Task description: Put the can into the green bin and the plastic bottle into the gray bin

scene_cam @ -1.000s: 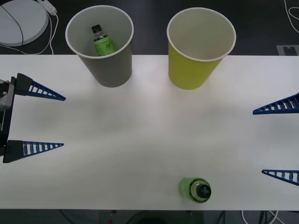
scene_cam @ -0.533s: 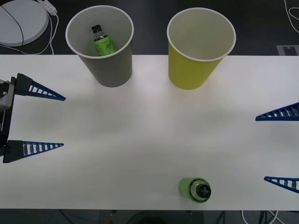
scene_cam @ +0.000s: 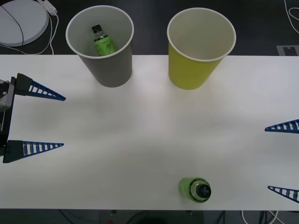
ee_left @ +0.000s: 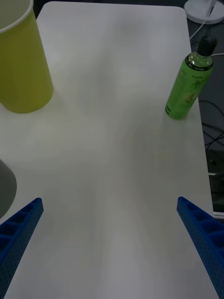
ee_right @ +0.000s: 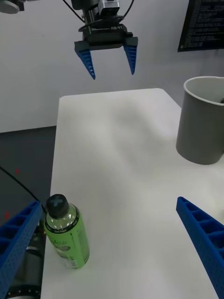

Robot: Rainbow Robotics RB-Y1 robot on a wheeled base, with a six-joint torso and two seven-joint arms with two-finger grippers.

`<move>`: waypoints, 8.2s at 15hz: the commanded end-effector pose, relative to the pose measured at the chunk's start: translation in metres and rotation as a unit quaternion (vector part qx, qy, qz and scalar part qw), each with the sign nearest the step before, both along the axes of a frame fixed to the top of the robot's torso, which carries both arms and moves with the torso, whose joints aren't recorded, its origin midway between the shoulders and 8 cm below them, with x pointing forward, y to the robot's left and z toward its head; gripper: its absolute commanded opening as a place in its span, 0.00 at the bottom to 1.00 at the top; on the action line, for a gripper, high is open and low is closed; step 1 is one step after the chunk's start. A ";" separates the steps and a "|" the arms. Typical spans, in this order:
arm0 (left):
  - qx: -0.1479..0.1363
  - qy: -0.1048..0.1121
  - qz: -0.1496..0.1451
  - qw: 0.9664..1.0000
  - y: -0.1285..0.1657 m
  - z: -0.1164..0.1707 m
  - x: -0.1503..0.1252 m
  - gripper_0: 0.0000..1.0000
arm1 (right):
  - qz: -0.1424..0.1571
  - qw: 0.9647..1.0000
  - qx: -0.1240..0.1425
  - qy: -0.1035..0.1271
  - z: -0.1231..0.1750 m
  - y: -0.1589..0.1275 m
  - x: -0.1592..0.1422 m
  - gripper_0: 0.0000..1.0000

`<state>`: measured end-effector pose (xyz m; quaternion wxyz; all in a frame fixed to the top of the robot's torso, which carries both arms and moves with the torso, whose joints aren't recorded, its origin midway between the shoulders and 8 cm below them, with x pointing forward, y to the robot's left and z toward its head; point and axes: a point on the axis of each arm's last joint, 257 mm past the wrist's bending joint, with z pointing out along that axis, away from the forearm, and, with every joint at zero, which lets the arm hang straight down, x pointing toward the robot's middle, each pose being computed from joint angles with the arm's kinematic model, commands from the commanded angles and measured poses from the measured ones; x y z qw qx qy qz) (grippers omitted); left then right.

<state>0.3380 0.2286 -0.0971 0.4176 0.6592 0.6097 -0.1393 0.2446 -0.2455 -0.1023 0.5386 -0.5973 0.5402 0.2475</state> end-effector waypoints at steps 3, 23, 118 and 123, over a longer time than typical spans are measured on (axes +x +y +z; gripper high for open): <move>0.000 0.000 0.000 1.000 0.000 0.000 0.000 1.00 | -0.008 1.000 -0.030 0.006 -0.026 -0.017 -0.004 1.00; 0.000 0.000 0.000 1.000 0.000 0.000 0.000 1.00 | -0.028 0.999 -0.017 0.026 -0.125 -0.097 -0.025 1.00; 0.000 0.000 0.000 1.000 0.000 0.000 0.000 1.00 | -0.049 0.995 0.086 0.022 -0.149 0.112 0.026 0.00; 0.000 0.000 0.000 1.000 0.000 0.000 0.000 1.00 | -0.119 0.989 0.084 0.036 -0.122 0.123 0.030 0.00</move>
